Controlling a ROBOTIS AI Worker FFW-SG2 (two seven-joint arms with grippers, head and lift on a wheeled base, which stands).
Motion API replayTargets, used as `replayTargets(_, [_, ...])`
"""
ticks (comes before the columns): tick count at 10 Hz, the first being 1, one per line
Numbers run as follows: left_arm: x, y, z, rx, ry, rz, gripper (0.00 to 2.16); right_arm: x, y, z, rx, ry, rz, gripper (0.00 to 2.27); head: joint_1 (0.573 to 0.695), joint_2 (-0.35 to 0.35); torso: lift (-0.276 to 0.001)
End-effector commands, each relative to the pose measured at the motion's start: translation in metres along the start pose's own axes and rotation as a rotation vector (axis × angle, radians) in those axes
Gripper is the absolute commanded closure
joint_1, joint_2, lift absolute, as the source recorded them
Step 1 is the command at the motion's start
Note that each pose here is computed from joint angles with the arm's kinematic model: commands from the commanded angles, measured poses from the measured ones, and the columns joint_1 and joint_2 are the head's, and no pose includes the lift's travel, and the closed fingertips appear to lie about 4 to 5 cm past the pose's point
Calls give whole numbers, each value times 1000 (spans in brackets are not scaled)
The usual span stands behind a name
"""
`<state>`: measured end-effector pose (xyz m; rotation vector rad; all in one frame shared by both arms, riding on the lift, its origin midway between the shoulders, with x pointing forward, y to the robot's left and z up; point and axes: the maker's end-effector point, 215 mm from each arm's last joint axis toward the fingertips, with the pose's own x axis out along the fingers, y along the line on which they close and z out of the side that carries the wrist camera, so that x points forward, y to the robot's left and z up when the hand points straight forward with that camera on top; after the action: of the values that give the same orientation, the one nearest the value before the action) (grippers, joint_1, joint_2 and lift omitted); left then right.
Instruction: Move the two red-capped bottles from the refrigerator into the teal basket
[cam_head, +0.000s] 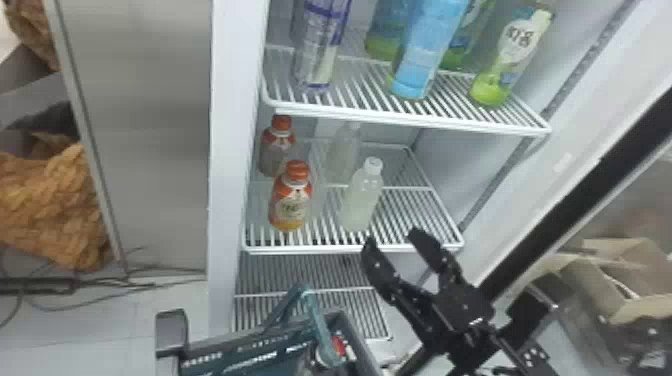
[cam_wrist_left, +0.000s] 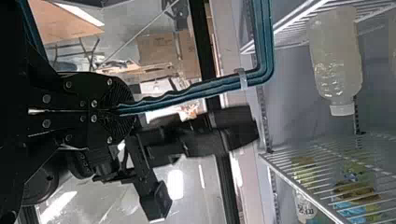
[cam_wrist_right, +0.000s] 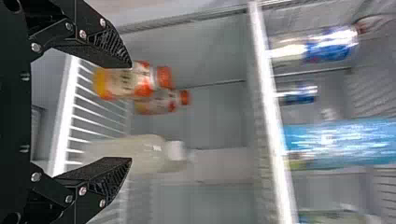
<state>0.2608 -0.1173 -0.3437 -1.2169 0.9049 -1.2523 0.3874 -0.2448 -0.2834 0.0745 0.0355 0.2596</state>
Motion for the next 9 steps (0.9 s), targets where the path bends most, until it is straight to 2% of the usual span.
replayTargets(1, [2, -1, -4, -4, 14, -2, 1127, 4, -4, 17, -17, -81, -16, 351, 695, -350, -228])
replayTargets(4, [3, -1, -9, -8, 24, -4, 1127, 3, -22, 29, -10, -193, -117, 348, 695, -350, -228])
replayTargets(6, [3, -1, -10, -14, 23, -4, 1127, 7, -26, 27, 11, -233, -174, 346, 695, -350, -228])
replayTargets(9, [1, 2, -14, -20, 33, 4, 1127, 14, -30, 9, -9, -206, -204, 344, 695, -350, -228])
